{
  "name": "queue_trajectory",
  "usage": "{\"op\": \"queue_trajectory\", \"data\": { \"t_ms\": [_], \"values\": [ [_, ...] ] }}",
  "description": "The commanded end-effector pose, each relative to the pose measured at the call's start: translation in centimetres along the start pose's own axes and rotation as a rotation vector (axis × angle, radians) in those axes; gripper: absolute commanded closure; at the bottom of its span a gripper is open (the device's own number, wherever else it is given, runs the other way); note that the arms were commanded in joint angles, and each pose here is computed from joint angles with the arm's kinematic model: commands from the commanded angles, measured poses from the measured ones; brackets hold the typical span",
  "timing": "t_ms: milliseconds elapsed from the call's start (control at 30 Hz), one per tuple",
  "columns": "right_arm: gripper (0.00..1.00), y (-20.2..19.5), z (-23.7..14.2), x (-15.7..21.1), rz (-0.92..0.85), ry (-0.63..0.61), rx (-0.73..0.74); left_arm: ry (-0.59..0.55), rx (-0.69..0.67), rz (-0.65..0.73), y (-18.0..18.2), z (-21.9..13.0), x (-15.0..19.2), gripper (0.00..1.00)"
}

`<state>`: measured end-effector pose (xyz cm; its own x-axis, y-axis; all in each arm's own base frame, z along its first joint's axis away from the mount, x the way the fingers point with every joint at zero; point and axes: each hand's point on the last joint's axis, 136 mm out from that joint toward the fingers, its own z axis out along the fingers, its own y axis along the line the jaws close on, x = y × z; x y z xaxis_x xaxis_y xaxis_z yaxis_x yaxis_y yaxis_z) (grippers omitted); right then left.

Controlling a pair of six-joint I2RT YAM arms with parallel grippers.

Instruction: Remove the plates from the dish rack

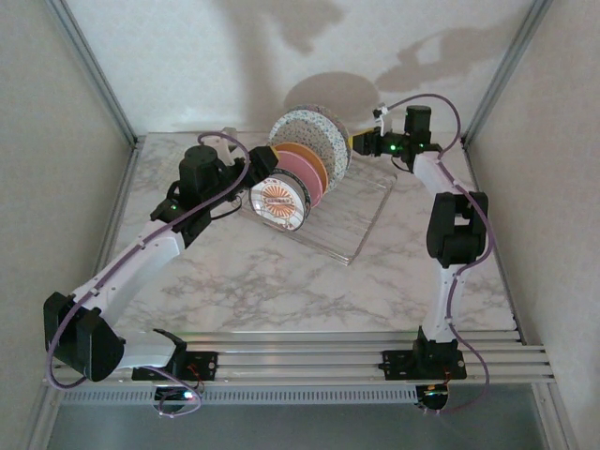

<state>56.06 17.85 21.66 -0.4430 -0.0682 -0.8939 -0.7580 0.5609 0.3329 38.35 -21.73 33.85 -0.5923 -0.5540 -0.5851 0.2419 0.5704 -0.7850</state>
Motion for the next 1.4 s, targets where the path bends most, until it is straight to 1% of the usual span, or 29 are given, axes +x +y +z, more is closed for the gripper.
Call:
{"op": "queue_trajectory", "data": {
  "t_ms": [0, 167, 600, 800, 933, 1267, 1367],
  "values": [
    [0.57, -0.2, 0.5, -0.9, -0.012, -0.026, -0.018, -0.015, 0.056, 0.036, -2.0, -0.3, -0.7, 0.27],
    [0.59, -0.5, 0.9, -0.8, -0.004, -0.025, -0.022, -0.009, 0.054, 0.033, -1.9, -0.2, -0.6, 0.27],
    [0.59, -0.7, 2.3, -0.2, 0.007, -0.016, -0.026, -0.008, 0.052, 0.028, -1.9, -0.4, -0.5, 0.27],
    [0.62, -0.8, 2.8, 0.2, 0.013, -0.011, -0.031, -0.009, 0.055, 0.028, -2.0, -0.4, -0.6, 0.27],
    [0.64, -0.8, 3.3, 0.4, 0.021, -0.011, -0.039, -0.008, 0.058, 0.027, -2.1, -0.4, -0.7, 0.27],
    [0.65, -0.2, 4.6, 1.0, 0.034, -0.008, -0.063, -0.005, 0.057, 0.028, -2.2, -0.2, -0.8, 0.28],
    [0.67, 0.1, 4.8, 0.8, 0.030, -0.009, -0.068, -0.005, 0.055, 0.028, -2.2, -0.2, -0.8, 0.28]
  ]
}}
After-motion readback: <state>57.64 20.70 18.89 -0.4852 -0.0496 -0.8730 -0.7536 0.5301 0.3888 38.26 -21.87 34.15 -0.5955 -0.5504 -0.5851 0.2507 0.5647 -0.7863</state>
